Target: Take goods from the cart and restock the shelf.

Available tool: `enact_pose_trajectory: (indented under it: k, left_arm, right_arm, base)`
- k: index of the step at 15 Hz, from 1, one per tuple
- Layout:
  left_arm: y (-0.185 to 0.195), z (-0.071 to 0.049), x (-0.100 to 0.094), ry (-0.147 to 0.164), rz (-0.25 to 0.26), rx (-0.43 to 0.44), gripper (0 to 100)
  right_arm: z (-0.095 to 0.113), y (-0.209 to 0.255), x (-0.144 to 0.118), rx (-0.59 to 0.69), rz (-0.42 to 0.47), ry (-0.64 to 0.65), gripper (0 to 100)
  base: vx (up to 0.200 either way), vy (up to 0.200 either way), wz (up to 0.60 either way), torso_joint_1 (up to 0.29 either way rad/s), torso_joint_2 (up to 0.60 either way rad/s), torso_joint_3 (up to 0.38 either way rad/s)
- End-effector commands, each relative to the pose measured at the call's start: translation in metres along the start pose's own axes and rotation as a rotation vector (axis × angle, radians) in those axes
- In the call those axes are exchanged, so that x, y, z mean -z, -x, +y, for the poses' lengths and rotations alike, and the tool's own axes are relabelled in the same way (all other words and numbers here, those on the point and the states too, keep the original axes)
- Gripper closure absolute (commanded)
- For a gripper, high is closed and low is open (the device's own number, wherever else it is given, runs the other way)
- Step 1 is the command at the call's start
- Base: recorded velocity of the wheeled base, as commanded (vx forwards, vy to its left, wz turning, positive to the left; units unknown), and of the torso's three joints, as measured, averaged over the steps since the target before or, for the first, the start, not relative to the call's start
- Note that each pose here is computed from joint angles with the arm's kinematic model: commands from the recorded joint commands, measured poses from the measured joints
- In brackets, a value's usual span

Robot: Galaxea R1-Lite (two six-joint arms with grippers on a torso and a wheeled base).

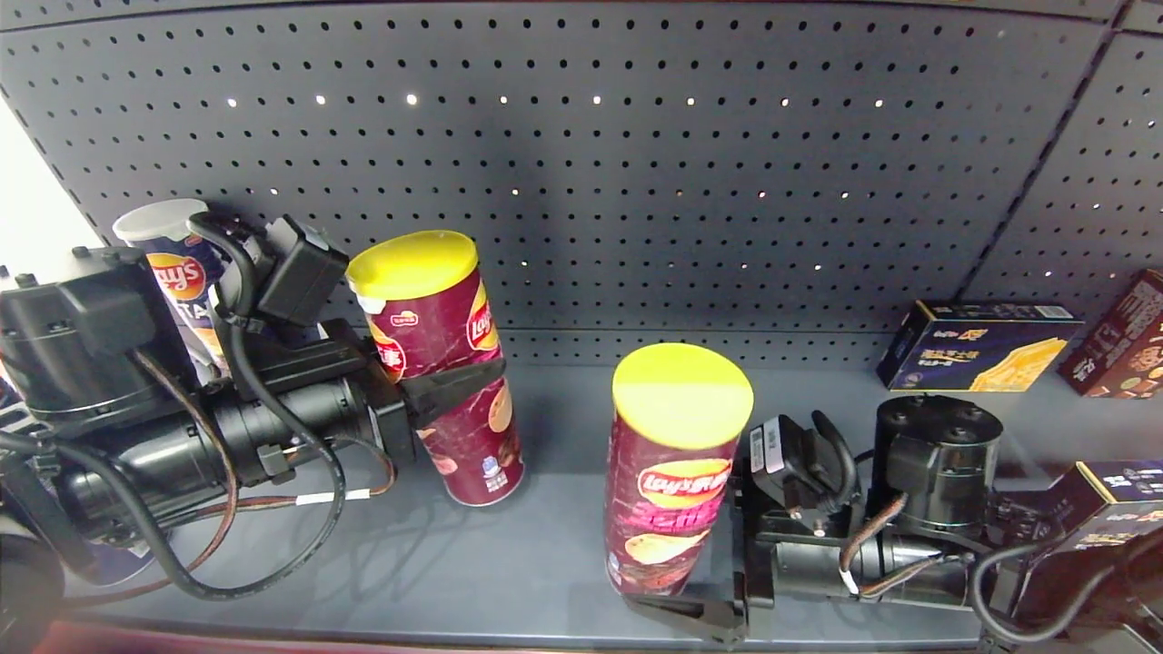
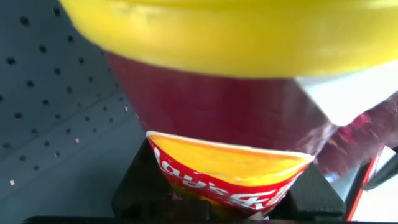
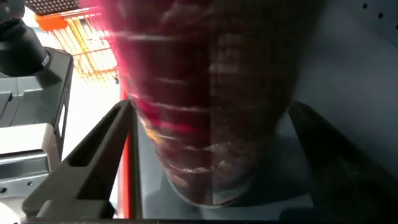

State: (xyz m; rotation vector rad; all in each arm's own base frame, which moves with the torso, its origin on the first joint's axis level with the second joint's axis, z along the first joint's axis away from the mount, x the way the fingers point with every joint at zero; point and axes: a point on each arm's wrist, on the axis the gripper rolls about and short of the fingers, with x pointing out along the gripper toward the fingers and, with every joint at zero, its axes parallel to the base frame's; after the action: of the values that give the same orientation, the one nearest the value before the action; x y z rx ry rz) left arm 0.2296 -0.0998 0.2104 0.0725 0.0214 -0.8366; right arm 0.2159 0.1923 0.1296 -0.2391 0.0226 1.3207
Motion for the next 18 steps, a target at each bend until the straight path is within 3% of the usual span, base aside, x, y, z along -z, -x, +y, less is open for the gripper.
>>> enact_pose_trajectory:
  k: [1, 5, 10, 16, 18]
  left_arm:
    - [0.000, 0.000, 0.001, 0.000, -0.001, 0.001, 100]
    - [0.000, 0.000, 0.000, -0.002, -0.004, 0.002, 100]
    - [0.000, 0.000, 0.000, -0.002, -0.004, 0.002, 100]
    - [0.000, -0.001, 0.000, -0.003, -0.004, 0.004, 100]
    - [-0.001, -0.001, 0.000, -0.004, -0.005, 0.005, 100]
  right_arm:
    - [0.010, 0.018, -0.013, 0.004, -0.032, 0.024, 0]
    - [0.028, 0.064, -0.048, 0.066, -0.139, 0.105, 0]
    - [0.036, 0.116, -0.075, 0.289, -0.188, 0.153, 0]
    - [0.066, 0.175, -0.071, 0.654, -0.193, 0.127, 0]
    - [0.087, 0.193, -0.060, 0.780, -0.178, 0.110, 0]
  base:
    - [0.000, 0.000, 0.00, 0.000, 0.00, 0.000]
    - [0.000, 0.000, 0.00, 0.000, 0.00, 0.000]
    - [0.000, 0.000, 0.00, 0.000, 0.00, 0.000]
    - [0.000, 0.000, 0.00, 0.000, 0.00, 0.000]
    - [0.000, 0.000, 0.00, 0.000, 0.00, 0.000]
